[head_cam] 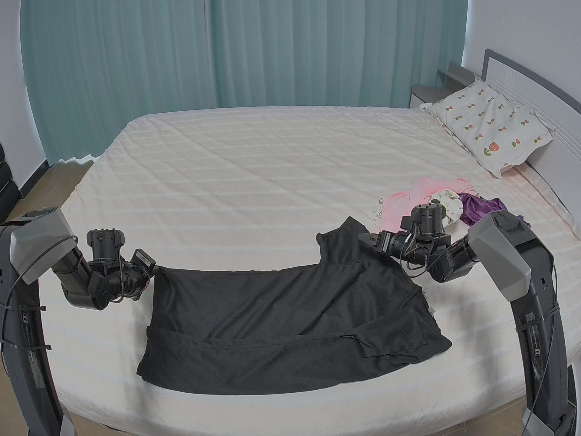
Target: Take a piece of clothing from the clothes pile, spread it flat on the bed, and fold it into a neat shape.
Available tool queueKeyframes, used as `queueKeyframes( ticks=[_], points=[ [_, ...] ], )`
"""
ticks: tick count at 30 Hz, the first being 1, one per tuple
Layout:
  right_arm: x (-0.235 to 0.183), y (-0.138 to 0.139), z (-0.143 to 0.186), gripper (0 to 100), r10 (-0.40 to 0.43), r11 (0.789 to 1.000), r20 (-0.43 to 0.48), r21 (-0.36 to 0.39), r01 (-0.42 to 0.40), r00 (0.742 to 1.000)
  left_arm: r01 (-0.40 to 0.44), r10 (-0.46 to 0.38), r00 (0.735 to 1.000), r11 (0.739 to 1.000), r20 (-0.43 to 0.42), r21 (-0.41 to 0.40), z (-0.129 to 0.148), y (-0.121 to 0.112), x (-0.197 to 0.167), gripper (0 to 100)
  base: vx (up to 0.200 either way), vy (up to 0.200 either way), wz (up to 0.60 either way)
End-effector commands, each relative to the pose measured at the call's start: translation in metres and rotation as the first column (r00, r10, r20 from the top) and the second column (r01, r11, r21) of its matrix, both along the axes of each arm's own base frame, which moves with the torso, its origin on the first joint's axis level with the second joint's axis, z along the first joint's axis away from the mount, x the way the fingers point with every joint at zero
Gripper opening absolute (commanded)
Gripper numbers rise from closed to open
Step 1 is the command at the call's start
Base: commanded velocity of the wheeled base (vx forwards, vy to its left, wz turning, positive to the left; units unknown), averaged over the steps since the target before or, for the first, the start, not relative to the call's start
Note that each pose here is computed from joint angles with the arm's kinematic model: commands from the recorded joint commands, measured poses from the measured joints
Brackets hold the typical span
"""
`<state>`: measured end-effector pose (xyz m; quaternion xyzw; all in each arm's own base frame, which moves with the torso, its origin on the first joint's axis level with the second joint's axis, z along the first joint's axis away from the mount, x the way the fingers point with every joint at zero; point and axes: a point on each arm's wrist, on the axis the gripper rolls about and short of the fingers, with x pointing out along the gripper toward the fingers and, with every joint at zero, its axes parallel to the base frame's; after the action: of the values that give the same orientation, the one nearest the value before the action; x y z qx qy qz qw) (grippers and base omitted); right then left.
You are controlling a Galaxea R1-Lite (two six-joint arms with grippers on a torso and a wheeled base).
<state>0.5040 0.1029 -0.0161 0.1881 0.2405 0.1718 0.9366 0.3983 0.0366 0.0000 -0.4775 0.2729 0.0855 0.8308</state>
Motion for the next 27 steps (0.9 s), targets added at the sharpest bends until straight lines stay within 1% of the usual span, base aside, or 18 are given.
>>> queueKeyframes(
  ticks=[1, 5, 6, 10, 11, 15, 20, 27],
  points=[
    [0.003, 0.003, -0.02, 100, 0.002, 1.0, -0.027, 0.002, -0.002, 1.0, -0.002, 0.002, 1.0, 1.0, 0.0, -0.002, 0.001, 0.001, -0.001, 0, 0.0, 0.0, 0.0],
    [0.003, 0.003, -0.021, 100, 0.002, 1.0, -0.029, 0.002, -0.002, 1.0, -0.002, 0.002, 1.0, 1.0, 0.0, -0.002, 0.001, 0.001, -0.001, 0, 0.0, 0.0, 0.0],
    [0.003, 0.003, -0.021, 0, 0.002, 1.0, -0.029, 0.002, -0.002, 1.0, -0.002, 0.002, 1.0, 1.0, 0.0, -0.002, 0.001, 0.001, -0.001, 0, 0.0, 0.0, 0.0],
    [0.003, 0.002, -0.019, 0, -0.017, 1.0, -0.028, 0.01, 0.017, 0.999, -0.002, 0.002, 1.0, 1.0, 0.002, -0.001, 0.001, 0.001, -0.001, 0, 0.0, 0.0, 0.0],
    [0.004, 0.0, -0.017, 0, -0.036, 0.999, -0.024, 0.009, 0.036, 0.999, -0.003, 0.003, 1.0, 1.0, 0.003, 0.0, 0.001, 0.001, -0.001, 0, 0.0, 0.0, 0.0],
    [0.005, -0.005, -0.013, 0, -0.064, 0.998, -0.011, 0.01, 0.064, 0.998, -0.009, 0.009, 1.0, 1.0, 0.006, 0.002, 0.002, 0.002, 0.0, 0, 0.0, 0.0, 0.0],
    [0.007, -0.007, -0.007, 0, -0.13, 0.99, -0.009, 0.047, 0.13, 0.991, -0.019, 0.019, 1.0, 1.0, 0.012, 0.004, 0.003, 0.006, 0.0, 0, 0.0, 0.0, 0.0],
    [0.008, -0.007, -0.002, 0, -0.168, 0.985, 0.015, 0.051, 0.167, 0.986, -0.041, 0.04, 0.999, 0.999, 0.018, 0.002, 0.004, 0.014, -0.001, 0, 0.0, 0.0, 0.0]
  ],
)
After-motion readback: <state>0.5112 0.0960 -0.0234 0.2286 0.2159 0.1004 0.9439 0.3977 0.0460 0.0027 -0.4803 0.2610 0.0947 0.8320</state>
